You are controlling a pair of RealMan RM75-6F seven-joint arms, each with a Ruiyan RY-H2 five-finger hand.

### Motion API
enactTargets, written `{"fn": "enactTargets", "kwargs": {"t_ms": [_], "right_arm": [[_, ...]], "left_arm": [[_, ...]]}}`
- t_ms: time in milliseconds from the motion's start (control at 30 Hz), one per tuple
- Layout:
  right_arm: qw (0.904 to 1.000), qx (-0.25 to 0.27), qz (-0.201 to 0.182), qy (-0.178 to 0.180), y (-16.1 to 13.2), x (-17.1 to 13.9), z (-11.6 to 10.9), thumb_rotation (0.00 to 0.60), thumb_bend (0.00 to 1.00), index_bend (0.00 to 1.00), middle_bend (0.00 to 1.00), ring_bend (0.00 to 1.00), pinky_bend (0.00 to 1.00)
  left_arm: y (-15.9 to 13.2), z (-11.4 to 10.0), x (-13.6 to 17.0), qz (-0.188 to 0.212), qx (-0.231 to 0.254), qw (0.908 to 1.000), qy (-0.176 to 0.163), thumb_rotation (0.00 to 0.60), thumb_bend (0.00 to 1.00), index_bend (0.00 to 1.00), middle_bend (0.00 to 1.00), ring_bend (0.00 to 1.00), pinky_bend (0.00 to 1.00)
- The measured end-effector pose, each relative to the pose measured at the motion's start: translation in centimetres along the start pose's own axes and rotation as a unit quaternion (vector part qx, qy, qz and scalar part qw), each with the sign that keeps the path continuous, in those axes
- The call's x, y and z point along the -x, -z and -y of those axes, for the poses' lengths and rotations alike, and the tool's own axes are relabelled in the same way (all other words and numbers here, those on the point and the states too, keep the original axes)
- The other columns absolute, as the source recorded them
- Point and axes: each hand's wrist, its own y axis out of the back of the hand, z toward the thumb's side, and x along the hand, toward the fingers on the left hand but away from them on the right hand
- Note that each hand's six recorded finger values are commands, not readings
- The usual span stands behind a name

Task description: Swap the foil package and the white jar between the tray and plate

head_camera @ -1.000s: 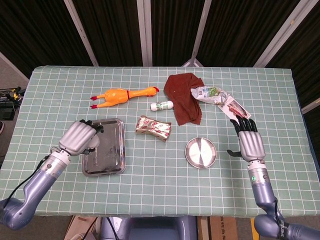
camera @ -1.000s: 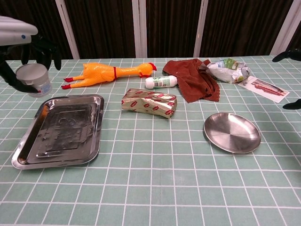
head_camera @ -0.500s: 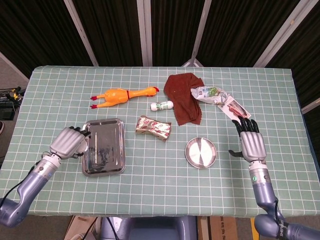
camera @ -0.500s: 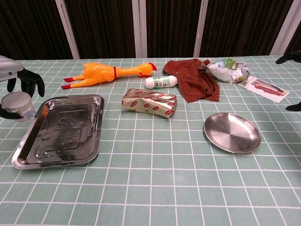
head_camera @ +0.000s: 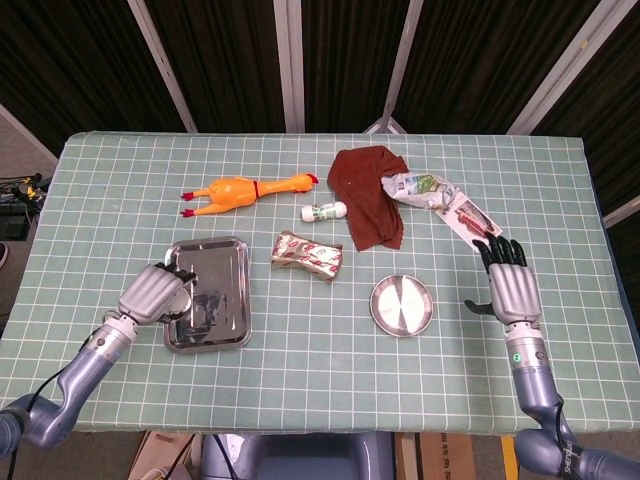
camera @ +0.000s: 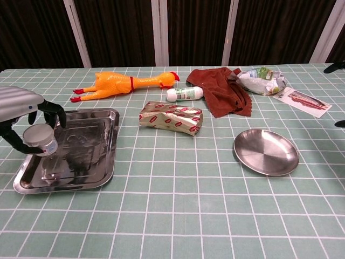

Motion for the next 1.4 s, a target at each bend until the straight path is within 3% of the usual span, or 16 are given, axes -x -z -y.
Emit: {"fn": "enactTargets", "kwargs": {"t_ms": [200, 433, 700, 967, 1133, 1400], "right_arm": [[1.0000, 0.000, 0.001, 0.000, 0.2, -0.1, -0.1, 0.600, 0.11, 0.16, 0.07, 0.00, 0.00], [0.9993, 0.010, -0.024, -0.026, -1.2, -0.2, 0.1, 0.600, 0.11, 0.16, 0.07, 0.00, 0.00], [0.9926, 0.041, -0.083, -0.079, -6.5, 1.0, 0.7, 0.600, 0.11, 0.16, 0.07, 0.00, 0.00], [0.9890, 0.055, -0.101, -0.093, -13.5, 3.4, 2.8, 0.600, 0.10, 0.16, 0.07, 0.00, 0.00], [0.9831, 0.071, -0.117, -0.121, -18.7, 3.8, 5.1, 0.600, 0.10, 0.16, 0.07, 0.00, 0.00], [0.9789, 0.096, -0.110, -0.143, -22.9, 3.8, 8.7, 0.600, 0.11, 0.17, 0.07, 0.00, 0.00]], "left_arm": [[-0.7, 0.7, -0.6, 0.004, 0.019, 0.9998, -0.003, 0.600, 0.29, 0.36, 0.26, 0.12, 0.33], [-0.6, -0.7, -0.7, 0.000, 0.034, 0.9993, -0.013, 0.600, 0.20, 0.35, 0.22, 0.09, 0.30], [-1.0, -7.2, -1.0, -0.006, 0.105, 0.9893, -0.102, 0.600, 0.19, 0.36, 0.21, 0.09, 0.28], [-1.1, -12.7, -0.9, -0.018, 0.147, 0.9793, -0.139, 0.600, 0.18, 0.30, 0.16, 0.07, 0.20], [-0.2, -14.7, -0.3, -0.033, 0.134, 0.9766, -0.165, 0.600, 0.18, 0.30, 0.14, 0.05, 0.17], [2.9, -16.4, 3.2, -0.082, 0.033, 0.9711, -0.222, 0.600, 0.18, 0.30, 0.14, 0.05, 0.17]]}}
